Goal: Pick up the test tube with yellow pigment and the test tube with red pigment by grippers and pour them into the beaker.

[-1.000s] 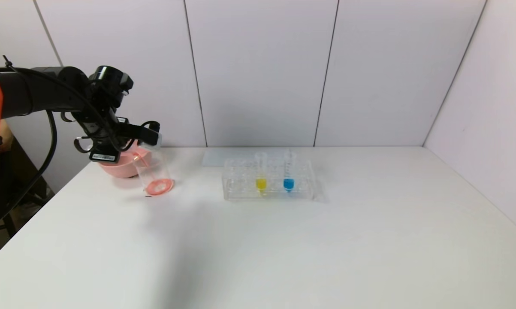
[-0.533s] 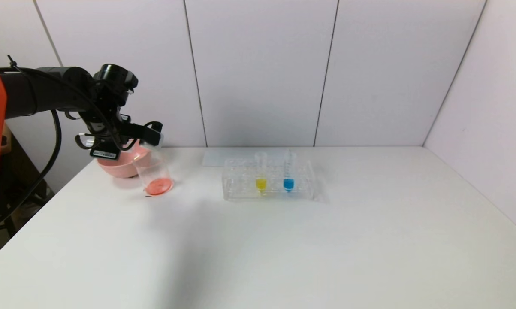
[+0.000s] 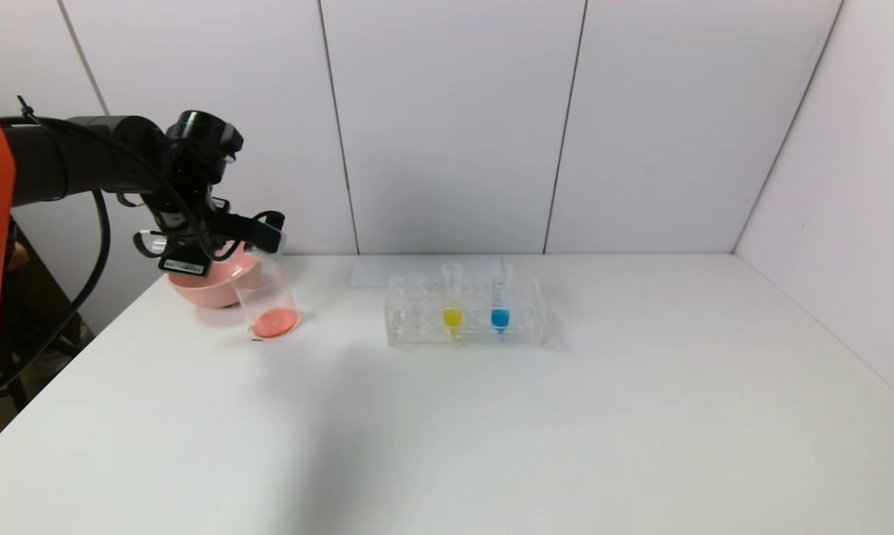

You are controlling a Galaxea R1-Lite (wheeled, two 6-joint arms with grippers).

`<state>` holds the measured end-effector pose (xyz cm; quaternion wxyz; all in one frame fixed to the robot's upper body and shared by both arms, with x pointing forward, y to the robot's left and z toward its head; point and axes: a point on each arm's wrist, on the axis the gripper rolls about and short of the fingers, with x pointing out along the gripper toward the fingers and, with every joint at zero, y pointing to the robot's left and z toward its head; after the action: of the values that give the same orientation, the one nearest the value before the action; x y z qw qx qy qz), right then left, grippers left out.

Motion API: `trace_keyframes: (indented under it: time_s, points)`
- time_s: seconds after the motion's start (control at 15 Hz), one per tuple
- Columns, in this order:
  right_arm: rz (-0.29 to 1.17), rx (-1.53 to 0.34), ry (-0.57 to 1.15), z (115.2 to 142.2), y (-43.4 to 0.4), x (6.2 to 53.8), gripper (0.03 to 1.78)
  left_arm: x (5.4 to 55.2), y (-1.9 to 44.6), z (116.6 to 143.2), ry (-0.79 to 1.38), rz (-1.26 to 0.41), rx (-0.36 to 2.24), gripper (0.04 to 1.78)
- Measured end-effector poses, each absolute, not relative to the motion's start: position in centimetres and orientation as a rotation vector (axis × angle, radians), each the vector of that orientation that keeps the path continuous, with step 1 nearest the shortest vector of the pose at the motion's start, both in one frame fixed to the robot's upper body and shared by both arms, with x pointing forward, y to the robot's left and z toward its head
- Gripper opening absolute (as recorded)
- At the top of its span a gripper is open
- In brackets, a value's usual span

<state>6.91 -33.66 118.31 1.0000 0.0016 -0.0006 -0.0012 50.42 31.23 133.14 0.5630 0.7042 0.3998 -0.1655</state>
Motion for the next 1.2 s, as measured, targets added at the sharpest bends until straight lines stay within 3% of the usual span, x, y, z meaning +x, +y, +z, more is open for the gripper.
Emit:
trace_keyframes:
  time_s: [1.2]
  points:
    - [-0.002, 0.003, -0.001, 118.31, -33.66, 6.91, 1.7, 50.06, 31.23, 133.22, 0.962, -0.389, 1.664, 0.47]
